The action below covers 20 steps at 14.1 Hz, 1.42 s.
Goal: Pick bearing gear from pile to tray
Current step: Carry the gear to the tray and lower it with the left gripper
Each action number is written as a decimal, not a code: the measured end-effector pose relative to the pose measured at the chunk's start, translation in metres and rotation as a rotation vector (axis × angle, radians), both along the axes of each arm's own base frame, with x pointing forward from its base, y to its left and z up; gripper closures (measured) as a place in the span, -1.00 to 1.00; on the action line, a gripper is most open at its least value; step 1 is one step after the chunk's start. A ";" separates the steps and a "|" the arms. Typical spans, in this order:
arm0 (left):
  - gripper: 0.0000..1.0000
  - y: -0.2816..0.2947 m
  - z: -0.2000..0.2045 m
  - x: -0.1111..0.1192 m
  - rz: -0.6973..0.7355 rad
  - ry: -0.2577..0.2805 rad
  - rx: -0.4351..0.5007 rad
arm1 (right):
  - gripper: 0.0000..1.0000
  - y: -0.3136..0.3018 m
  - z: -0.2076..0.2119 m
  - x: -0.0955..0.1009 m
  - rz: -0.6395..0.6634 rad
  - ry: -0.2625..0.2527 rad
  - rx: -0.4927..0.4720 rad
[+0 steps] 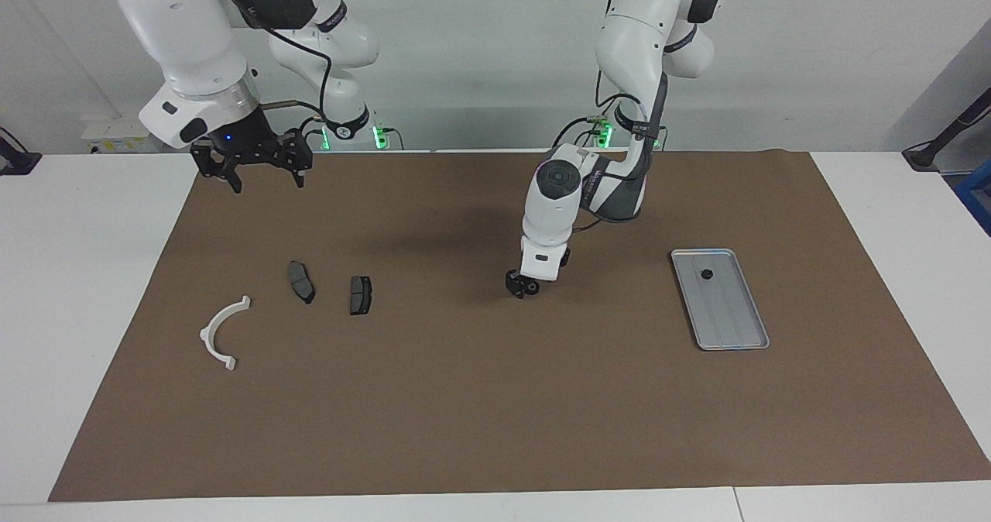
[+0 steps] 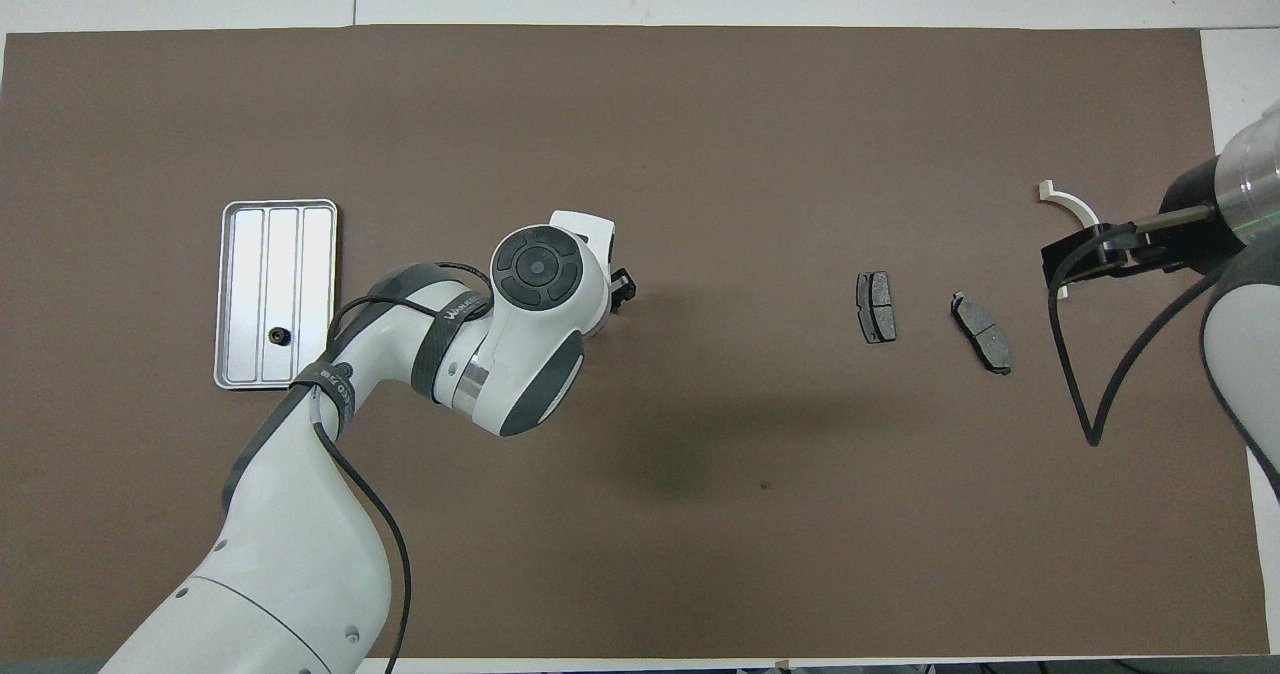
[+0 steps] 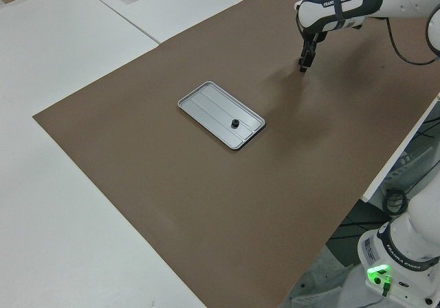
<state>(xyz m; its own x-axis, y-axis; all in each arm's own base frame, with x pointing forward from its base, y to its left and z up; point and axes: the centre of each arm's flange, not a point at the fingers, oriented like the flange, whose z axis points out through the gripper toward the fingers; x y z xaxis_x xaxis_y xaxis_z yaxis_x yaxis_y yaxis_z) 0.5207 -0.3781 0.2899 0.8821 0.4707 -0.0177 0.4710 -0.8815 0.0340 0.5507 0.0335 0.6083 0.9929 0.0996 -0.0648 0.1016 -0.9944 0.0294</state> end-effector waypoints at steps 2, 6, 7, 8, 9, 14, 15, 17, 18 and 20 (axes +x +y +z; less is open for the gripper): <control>0.05 0.000 0.007 0.005 0.005 0.011 0.010 | -1.00 -0.002 0.003 -0.003 -0.004 -0.004 0.000; 0.31 0.006 0.010 0.014 0.022 0.023 0.026 | -1.00 -0.006 0.004 -0.004 -0.011 -0.002 0.000; 0.31 0.014 0.013 0.019 0.034 0.034 0.039 | -1.00 -0.006 0.004 -0.005 -0.012 0.001 0.000; 0.31 0.026 0.021 0.027 0.036 0.044 0.052 | -1.00 -0.006 0.004 -0.005 -0.012 0.002 0.000; 0.31 0.045 0.033 0.036 0.021 0.055 0.063 | -1.00 -0.007 0.005 -0.005 -0.012 0.001 0.000; 0.31 0.231 0.098 0.088 -0.140 0.094 0.055 | -1.00 -0.011 0.013 -0.006 -0.023 -0.028 0.001; 0.31 0.269 0.097 0.094 -0.176 0.096 0.048 | -1.00 -0.012 0.013 -0.006 -0.031 -0.029 0.001; 0.31 0.329 0.087 0.099 -0.227 0.096 0.035 | -1.00 -0.013 0.013 -0.006 -0.044 -0.030 0.000; 0.31 0.350 0.081 0.100 -0.238 0.083 0.032 | -1.00 -0.013 0.014 -0.006 -0.048 -0.031 0.000; 0.31 0.370 0.067 0.104 -0.242 0.053 0.032 | -1.00 -0.013 0.015 -0.006 -0.049 -0.033 0.000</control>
